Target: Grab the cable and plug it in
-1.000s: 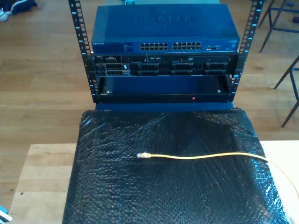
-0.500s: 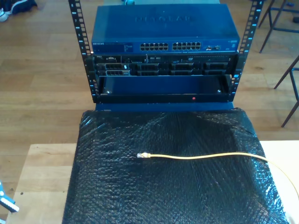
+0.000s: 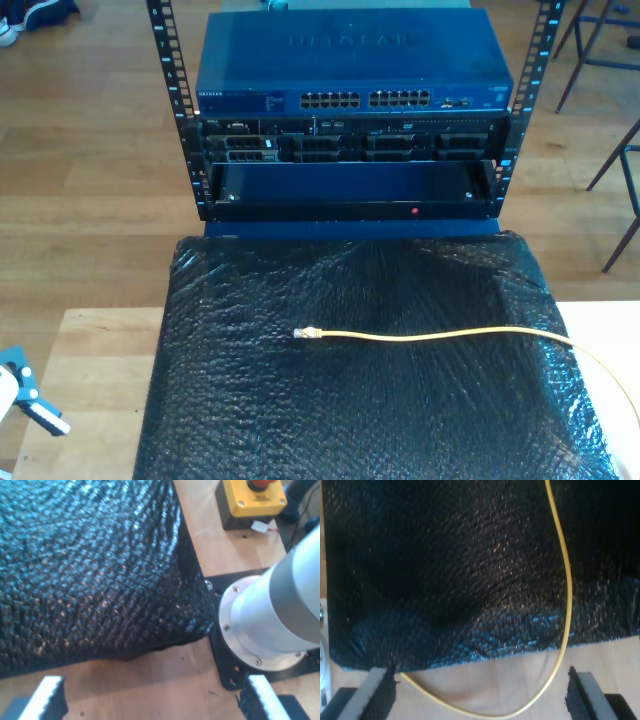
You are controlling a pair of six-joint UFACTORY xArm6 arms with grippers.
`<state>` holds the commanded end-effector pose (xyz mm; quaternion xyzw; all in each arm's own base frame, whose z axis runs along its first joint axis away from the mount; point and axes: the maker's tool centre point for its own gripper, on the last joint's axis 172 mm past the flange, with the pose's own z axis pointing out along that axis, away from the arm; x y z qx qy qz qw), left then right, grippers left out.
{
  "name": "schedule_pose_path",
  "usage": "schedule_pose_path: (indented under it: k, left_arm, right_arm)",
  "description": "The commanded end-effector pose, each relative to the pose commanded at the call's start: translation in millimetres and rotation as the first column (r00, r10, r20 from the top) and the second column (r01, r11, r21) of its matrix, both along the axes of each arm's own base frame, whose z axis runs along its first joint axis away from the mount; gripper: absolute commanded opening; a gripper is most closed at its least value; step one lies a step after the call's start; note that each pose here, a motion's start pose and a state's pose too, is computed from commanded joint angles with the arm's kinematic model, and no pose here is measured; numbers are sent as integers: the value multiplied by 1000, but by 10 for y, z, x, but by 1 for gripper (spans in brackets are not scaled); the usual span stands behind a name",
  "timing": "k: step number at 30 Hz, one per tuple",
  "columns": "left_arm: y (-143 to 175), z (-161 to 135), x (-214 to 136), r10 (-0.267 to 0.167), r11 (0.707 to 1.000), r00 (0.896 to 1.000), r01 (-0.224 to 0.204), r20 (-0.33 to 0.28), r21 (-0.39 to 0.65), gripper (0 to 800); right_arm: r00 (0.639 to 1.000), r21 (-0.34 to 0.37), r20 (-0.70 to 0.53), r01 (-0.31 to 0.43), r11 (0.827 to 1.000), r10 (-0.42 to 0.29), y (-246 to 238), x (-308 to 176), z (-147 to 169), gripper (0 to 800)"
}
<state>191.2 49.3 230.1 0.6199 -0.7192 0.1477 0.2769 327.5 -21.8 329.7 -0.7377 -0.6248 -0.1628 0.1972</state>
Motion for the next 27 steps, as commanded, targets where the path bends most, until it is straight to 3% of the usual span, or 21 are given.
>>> schedule_pose_path:
  k: [8, 27]
  left_arm:
    - [-92, -3, 25, -11, 1000, 1000, 11, -20, 7, 800]
    - [-90, 3, 41, -15, 1000, 1000, 15, -16, 11, 800]
  right_arm:
    - [998, 132, 53, 12, 991, -19, 325, 251, 215, 788]
    - [993, 88, 113, 30, 996, -40, 592, 722, 248, 787]
